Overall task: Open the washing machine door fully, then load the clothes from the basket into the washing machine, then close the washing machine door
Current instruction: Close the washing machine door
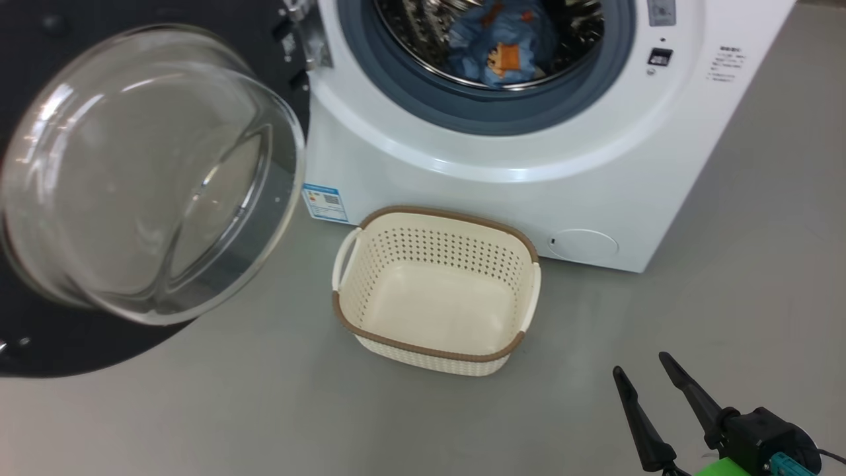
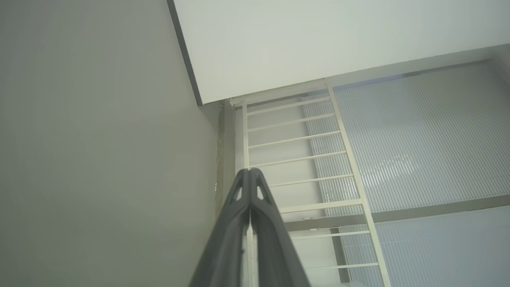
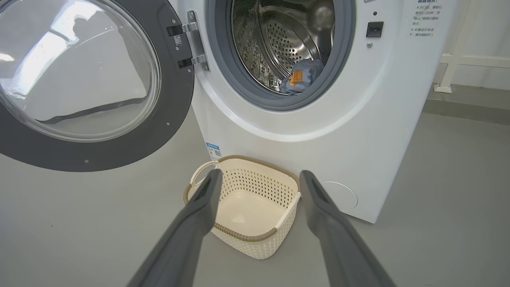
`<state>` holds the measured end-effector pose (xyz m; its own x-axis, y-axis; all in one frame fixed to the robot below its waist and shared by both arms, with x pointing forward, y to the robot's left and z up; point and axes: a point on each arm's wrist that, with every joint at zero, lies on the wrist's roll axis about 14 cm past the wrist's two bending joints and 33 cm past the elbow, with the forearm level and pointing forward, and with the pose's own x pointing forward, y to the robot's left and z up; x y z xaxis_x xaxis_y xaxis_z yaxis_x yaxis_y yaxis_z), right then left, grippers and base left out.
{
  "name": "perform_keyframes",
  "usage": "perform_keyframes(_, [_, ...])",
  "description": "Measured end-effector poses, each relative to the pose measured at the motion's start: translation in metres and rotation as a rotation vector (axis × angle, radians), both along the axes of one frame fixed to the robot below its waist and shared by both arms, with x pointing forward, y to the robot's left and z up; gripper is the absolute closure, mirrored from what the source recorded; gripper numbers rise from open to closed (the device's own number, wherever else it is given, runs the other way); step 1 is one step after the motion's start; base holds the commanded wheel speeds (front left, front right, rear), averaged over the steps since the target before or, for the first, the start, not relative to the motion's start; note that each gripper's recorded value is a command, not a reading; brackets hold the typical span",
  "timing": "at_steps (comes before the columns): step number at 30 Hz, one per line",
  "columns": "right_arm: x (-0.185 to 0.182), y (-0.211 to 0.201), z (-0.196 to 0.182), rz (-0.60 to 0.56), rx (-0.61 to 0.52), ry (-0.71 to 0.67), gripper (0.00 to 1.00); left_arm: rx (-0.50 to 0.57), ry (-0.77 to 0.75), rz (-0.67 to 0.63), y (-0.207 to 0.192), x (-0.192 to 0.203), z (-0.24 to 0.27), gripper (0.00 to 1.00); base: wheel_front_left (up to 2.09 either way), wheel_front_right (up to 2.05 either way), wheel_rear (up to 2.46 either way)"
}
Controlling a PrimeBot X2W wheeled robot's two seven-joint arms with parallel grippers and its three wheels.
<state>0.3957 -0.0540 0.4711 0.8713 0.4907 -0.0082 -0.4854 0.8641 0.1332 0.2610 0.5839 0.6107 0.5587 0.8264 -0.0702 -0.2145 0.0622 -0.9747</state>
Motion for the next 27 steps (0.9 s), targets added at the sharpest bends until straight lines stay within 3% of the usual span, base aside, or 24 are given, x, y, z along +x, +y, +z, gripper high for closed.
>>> perform_keyframes(7, [0.0, -0.019, -0.01, -0.042, -0.017, 0.025, 0.0, -0.052, -0.051, -0.138, -0.017, 0.041, -0.006, 1.0, 0.0, 0.0, 0.0])
perform_keyframes(21, [0.001, -0.033, -0.016, -0.05, -0.056, 0.033, 0.0, -0.087, -0.056, -0.261, -0.034, 0.066, -0.018, 1.0, 0.0, 0.0, 0.0])
perform_keyframes(27, [0.002, -0.034, -0.017, -0.047, -0.058, 0.033, 0.0, -0.107, 0.023, -0.361, -0.056, 0.074, -0.046, 1.0, 0.0, 0.0, 0.0])
